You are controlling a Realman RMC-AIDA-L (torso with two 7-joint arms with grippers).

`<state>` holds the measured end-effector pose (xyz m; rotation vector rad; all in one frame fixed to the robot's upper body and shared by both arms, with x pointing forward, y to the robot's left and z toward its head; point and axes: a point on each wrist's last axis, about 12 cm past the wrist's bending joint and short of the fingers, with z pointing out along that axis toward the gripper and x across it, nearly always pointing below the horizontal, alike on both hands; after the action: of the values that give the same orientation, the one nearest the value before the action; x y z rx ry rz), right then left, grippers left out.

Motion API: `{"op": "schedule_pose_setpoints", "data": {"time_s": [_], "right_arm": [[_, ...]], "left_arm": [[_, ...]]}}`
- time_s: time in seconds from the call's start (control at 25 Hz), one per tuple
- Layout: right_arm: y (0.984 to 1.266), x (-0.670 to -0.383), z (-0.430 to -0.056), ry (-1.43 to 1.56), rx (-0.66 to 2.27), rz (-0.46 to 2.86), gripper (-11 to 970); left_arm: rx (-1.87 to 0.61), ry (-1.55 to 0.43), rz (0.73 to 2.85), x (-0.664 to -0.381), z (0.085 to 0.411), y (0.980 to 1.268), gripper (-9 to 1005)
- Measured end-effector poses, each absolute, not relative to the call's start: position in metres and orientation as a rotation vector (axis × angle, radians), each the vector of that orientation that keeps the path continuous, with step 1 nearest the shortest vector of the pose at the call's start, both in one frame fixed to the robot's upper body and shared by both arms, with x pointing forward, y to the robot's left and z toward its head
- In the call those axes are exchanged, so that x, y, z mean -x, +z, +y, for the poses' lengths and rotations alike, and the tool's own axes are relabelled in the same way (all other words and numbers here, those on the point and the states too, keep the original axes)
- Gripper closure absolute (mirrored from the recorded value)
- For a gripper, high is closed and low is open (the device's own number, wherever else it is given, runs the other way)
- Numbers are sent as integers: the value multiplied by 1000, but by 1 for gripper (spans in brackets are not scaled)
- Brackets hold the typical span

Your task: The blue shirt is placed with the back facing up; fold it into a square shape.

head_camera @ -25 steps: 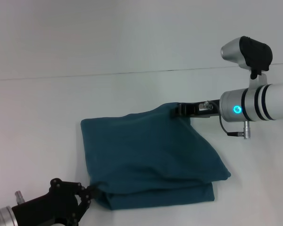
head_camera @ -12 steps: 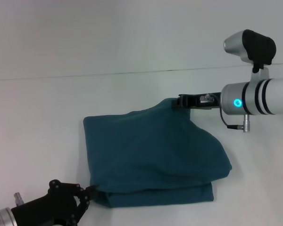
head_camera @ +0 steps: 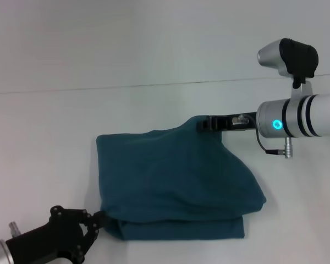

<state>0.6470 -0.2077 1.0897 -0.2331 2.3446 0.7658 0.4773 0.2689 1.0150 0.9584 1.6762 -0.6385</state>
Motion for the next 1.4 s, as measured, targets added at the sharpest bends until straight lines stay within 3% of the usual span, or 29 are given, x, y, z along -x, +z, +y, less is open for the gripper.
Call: {"op": "schedule_pose_setpoints", "data": {"time_s": [0.08, 0.16, 0.4, 0.52, 0.8, 0.96, 1.4], "right_arm": [[1090, -645, -209, 781, 256, 2330, 942], [1092, -643, -213, 797, 261, 2297, 748], [1102, -644, -227, 826, 210, 2206, 534], [1106, -644, -232, 821, 205, 2191, 458], [1106, -641, -238, 820, 232, 2138, 282], [1103, -635, -243, 837, 239, 2136, 236], [1095, -596, -254, 848, 629, 1910, 213]], "left_arm": [[-943, -635, 1677, -477, 272, 1016, 906], [-922, -629, 1678, -475, 276, 1016, 905], [-821, -569, 1654, -466, 301, 1025, 902], [-748, -609, 1579, -465, 309, 1040, 697], [-729, -740, 1523, -484, 282, 1046, 392], [-757, -810, 1532, -491, 262, 1041, 245], [-735, -1003, 1493, -492, 258, 1060, 187]]}}
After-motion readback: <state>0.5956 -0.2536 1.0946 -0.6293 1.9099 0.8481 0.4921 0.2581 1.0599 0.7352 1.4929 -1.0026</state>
